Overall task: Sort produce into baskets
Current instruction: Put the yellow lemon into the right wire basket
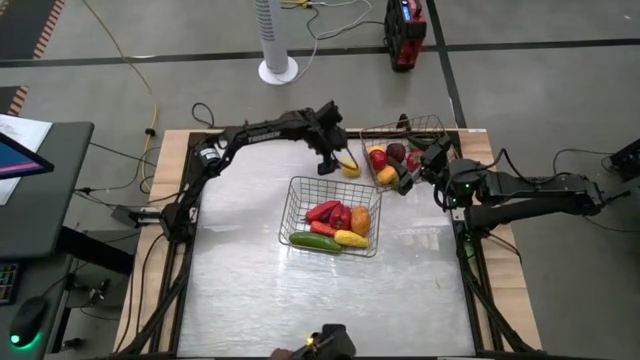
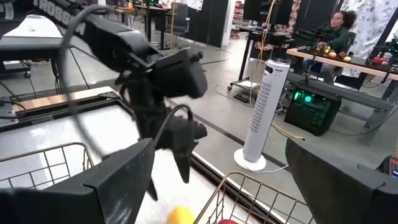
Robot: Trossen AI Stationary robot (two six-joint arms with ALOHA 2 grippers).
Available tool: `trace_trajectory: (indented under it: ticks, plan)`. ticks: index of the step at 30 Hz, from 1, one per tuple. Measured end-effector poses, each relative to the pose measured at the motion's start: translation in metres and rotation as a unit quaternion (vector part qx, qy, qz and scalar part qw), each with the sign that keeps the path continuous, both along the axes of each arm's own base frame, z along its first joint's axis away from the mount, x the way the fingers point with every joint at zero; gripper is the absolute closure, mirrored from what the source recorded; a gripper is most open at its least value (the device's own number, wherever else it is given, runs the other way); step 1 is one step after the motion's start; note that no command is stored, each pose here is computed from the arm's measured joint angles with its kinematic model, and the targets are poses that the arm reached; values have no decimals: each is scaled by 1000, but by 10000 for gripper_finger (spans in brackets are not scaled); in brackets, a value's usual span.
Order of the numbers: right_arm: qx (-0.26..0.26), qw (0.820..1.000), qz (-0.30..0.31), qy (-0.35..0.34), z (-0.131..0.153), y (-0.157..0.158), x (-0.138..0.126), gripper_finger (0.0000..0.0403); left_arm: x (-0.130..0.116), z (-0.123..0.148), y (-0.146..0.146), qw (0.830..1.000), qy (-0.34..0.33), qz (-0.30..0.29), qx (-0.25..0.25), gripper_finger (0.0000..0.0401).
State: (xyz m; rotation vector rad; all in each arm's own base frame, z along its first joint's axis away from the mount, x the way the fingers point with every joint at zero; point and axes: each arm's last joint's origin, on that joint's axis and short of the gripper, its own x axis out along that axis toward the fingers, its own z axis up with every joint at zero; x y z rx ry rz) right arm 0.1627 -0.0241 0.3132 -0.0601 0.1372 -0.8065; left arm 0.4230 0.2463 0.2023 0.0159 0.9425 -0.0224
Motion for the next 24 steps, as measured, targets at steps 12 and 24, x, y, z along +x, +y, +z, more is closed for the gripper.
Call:
trace_trajectory:
  ticks: [12, 24]
  plan:
    - [2, 1000, 0, -2, 0, 0, 0, 14, 24, -7, -25, 997, -55, -10, 53, 94]
    - [2, 1000, 1, -11, 1, 0, 0, 14, 37, -4, -41, 992, -60, 44, 103, 94]
